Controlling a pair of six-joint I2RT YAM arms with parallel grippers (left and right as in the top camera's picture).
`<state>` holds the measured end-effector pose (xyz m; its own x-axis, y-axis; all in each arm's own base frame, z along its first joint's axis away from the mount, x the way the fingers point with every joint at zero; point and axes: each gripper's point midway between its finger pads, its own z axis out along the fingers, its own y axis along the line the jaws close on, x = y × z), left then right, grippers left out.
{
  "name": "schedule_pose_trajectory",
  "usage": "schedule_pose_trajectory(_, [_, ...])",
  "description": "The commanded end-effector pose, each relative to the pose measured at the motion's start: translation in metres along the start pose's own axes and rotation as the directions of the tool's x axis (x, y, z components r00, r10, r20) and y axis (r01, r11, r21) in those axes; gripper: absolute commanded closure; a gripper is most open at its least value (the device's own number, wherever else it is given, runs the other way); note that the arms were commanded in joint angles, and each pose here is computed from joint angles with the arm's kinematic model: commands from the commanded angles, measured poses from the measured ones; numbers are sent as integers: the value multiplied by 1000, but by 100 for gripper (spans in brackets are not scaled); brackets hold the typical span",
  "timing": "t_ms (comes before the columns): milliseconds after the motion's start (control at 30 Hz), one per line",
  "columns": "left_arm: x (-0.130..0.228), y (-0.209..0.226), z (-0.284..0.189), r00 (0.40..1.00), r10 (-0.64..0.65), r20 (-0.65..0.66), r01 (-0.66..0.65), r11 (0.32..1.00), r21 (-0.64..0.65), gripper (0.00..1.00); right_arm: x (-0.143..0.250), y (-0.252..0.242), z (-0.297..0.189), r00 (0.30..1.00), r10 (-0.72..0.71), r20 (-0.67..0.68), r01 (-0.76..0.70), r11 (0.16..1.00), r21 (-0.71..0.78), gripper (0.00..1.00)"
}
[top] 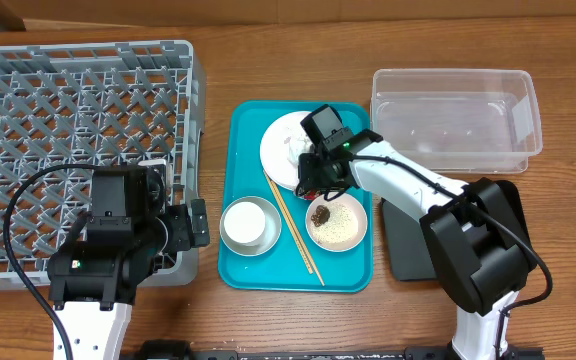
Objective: Sort waste into correct bins and load items into the dishwasher
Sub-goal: 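Grasp the red wrapper with the right gripper, drop into clear bin, then grasp the white tissue on the plate with the right gripper, drop into clear bin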
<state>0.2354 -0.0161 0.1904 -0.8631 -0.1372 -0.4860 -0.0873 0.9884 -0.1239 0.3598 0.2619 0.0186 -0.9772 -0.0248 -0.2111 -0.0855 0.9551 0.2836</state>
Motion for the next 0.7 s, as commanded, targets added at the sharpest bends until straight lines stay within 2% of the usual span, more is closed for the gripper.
schedule_pose_trajectory(0, [-7, -3, -7, 1000, -10, 26, 10, 1000, 9, 0, -40, 8, -47, 994, 28, 106, -25, 999, -34, 89])
schedule_pose_trajectory(67, [-7, -3, -7, 1000, -10, 26, 10, 1000, 8, 0, -59, 5, -79, 985, 47, 164, -44, 999, -25, 96])
schedule_pose_trajectory(133, [-7, -3, -7, 1000, -10, 26, 10, 1000, 8, 0, -80, -4, -121, 966, 64, 248, -68, 998, 8, 96])
schedule_pose_trajectory(200, [-7, -3, -7, 1000, -10, 26, 10, 1000, 8, 0, -100, -34, -173, 926, 89, 368, -131, 987, 92, 96])
schedule_pose_trajectory(300, [-7, -3, -7, 1000, -10, 27, 10, 1000, 8, 0, -108, -78, -193, 894, 141, 426, -238, 954, 183, 96])
schedule_pose_trajectory(433, [-7, -3, -7, 1000, -10, 27, 10, 1000, 9, 0, -114, -133, -191, 864, 245, 440, -374, 897, 234, 96])
schedule_pose_trajectory(567, [-7, -3, -7, 1000, -11, 27, 10, 1000, 9, 0, -116, -165, -183, 853, 295, 430, -429, 866, 257, 66])
schedule_pose_trajectory(600, [-7, -3, -7, 1000, -11, 27, 10, 1000, 9, 0, -118, -168, -184, 848, 305, 433, -437, 865, 247, 42])
schedule_pose_trajectory(633, [-7, -3, -7, 1000, -11, 27, 10, 1000, 9, 0, -120, -166, -187, 848, 301, 437, -430, 873, 232, 31])
schedule_pose_trajectory(667, [-7, -3, -7, 1000, -11, 27, 10, 1000, 9, 0, -126, -154, -191, 861, 273, 430, -383, 904, 192, 25])
